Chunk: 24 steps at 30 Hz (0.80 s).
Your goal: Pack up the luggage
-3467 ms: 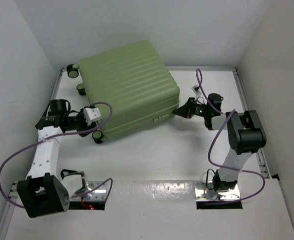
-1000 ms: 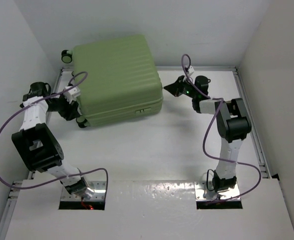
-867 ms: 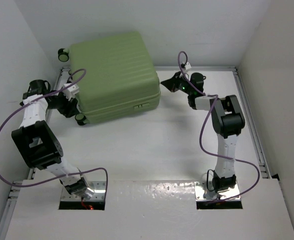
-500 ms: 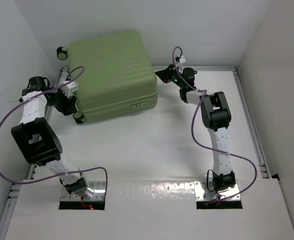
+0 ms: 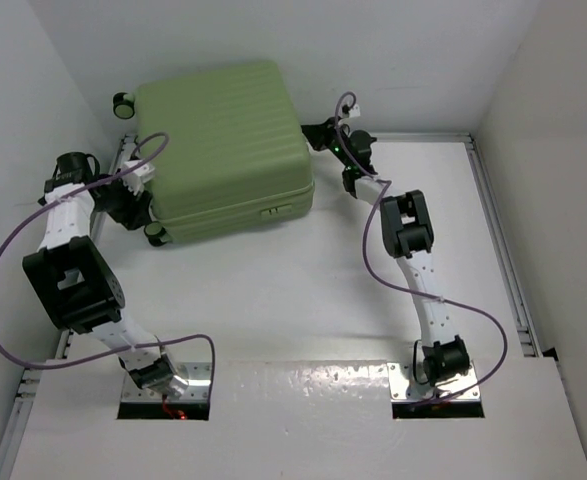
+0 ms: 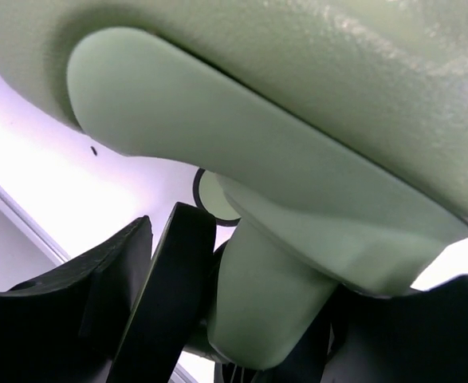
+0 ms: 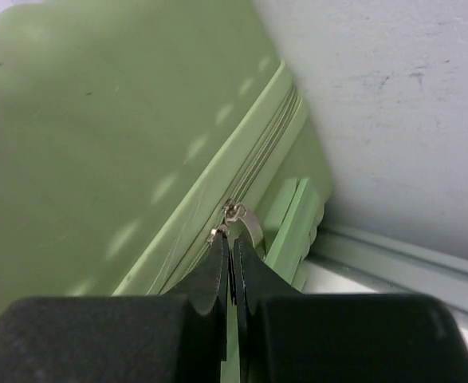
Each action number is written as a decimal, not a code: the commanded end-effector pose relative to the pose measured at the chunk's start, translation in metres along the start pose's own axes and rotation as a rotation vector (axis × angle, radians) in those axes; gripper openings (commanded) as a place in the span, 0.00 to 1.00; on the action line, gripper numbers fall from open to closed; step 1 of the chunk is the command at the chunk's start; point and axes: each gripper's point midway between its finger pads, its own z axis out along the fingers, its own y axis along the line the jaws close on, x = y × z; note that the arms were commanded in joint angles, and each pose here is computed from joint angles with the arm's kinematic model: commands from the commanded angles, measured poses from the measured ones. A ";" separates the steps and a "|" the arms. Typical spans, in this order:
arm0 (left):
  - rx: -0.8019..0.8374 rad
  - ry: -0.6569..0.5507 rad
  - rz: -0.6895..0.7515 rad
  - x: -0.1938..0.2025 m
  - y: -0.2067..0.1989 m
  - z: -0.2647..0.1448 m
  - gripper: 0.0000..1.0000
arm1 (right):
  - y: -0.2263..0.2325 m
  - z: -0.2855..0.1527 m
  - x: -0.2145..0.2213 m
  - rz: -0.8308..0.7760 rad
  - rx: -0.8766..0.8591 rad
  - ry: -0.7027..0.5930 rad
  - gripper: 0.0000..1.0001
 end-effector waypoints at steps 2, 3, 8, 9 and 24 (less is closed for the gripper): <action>-0.205 0.086 -0.259 0.030 0.033 0.008 0.04 | -0.068 -0.002 -0.033 -0.035 0.261 -0.153 0.00; -0.215 0.063 -0.258 0.024 0.035 0.006 0.15 | -0.065 -0.002 -0.032 -0.033 0.252 -0.159 0.01; -0.237 -0.131 -0.253 -0.031 0.030 -0.026 0.64 | -0.031 -0.031 -0.055 -0.060 0.192 -0.119 0.36; -0.247 -0.165 -0.229 -0.044 0.031 -0.036 0.69 | -0.021 -0.035 -0.065 -0.079 0.166 -0.134 0.43; -0.480 -0.389 -0.301 -0.110 -0.027 -0.184 1.00 | 0.092 -0.270 -0.118 -0.121 0.219 0.293 0.82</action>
